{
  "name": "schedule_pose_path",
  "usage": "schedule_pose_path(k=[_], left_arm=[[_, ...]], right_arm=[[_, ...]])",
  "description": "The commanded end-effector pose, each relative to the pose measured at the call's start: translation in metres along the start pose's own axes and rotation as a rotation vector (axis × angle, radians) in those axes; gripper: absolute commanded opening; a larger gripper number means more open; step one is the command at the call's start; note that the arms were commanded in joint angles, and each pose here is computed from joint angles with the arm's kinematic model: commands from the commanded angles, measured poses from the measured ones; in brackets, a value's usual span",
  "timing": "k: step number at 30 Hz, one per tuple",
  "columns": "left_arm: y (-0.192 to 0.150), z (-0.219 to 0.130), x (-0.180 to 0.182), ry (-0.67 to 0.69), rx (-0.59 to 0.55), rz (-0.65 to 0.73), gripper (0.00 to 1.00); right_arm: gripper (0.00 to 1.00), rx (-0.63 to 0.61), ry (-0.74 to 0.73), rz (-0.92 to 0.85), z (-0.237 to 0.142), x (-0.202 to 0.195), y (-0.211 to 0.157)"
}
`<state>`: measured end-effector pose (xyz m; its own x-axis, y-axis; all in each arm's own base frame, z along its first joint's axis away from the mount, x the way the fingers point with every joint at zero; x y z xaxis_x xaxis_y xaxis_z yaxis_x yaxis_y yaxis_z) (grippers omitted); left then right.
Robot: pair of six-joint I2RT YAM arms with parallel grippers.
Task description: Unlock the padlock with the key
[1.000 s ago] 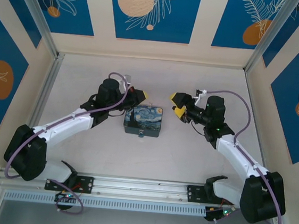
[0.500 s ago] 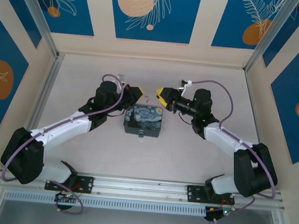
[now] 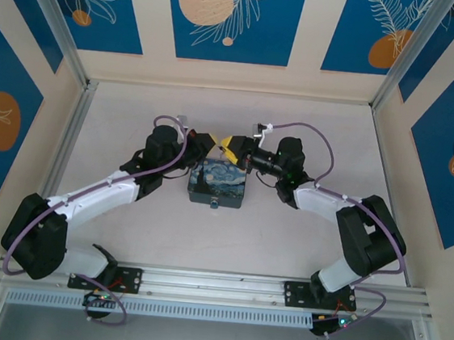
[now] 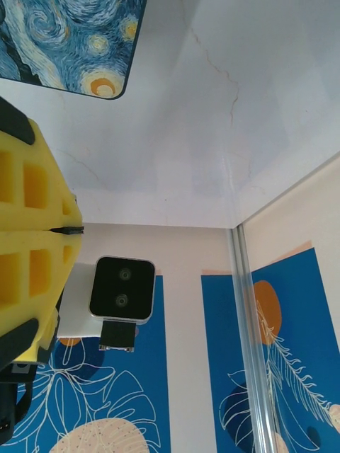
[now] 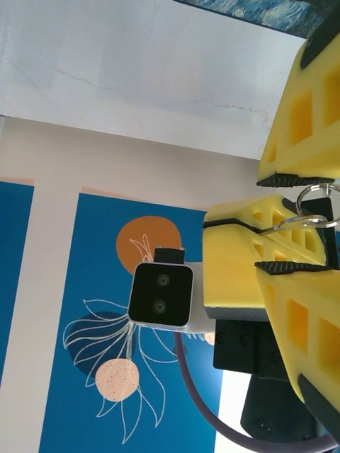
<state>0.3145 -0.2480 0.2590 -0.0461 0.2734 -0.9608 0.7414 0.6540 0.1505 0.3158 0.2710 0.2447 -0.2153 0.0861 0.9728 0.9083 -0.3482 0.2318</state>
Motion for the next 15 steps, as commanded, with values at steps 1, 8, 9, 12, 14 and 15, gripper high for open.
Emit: schedule_pose_path(k=[1,8,9,12,14,15], left_arm=[[0.000,-0.005,-0.011,-0.042,-0.021,0.008,0.00],[0.000,-0.004,-0.009,-0.036,-0.024,0.008,0.00],[0.000,-0.004,-0.009,-0.036,-0.023,0.008,0.00],[0.000,-0.004,-0.009,-0.036,-0.024,0.009,0.00],[0.001,-0.004,-0.009,-0.036,-0.027,0.011,0.00],[0.000,-0.004,-0.009,-0.036,-0.026,0.013,0.00]], right_arm=[[0.33,-0.011,0.054,-0.038,0.002,0.015,0.002],[0.32,0.001,0.050,-0.030,-0.001,0.013,-0.005],[0.32,0.004,0.050,-0.029,0.000,0.013,-0.006],[0.32,0.012,0.047,-0.029,0.001,0.012,-0.008],[0.32,0.018,0.043,-0.026,0.002,0.010,-0.010],[0.32,0.022,0.041,-0.024,0.003,0.009,-0.011]])
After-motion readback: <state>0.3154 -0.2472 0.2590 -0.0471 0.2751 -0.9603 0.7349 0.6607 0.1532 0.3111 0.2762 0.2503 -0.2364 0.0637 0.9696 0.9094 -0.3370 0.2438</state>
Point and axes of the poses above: each hand's point on the last joint's axis, 136 mm out from that joint toward the fingers, its own z axis out along the fingers, its own x axis along the line the jaws close on, y = z × x, the point moved 4 cm from there along -z, back along the fingers, and after that the axes turned 3 degrees about -z, right-handed, at the moved point
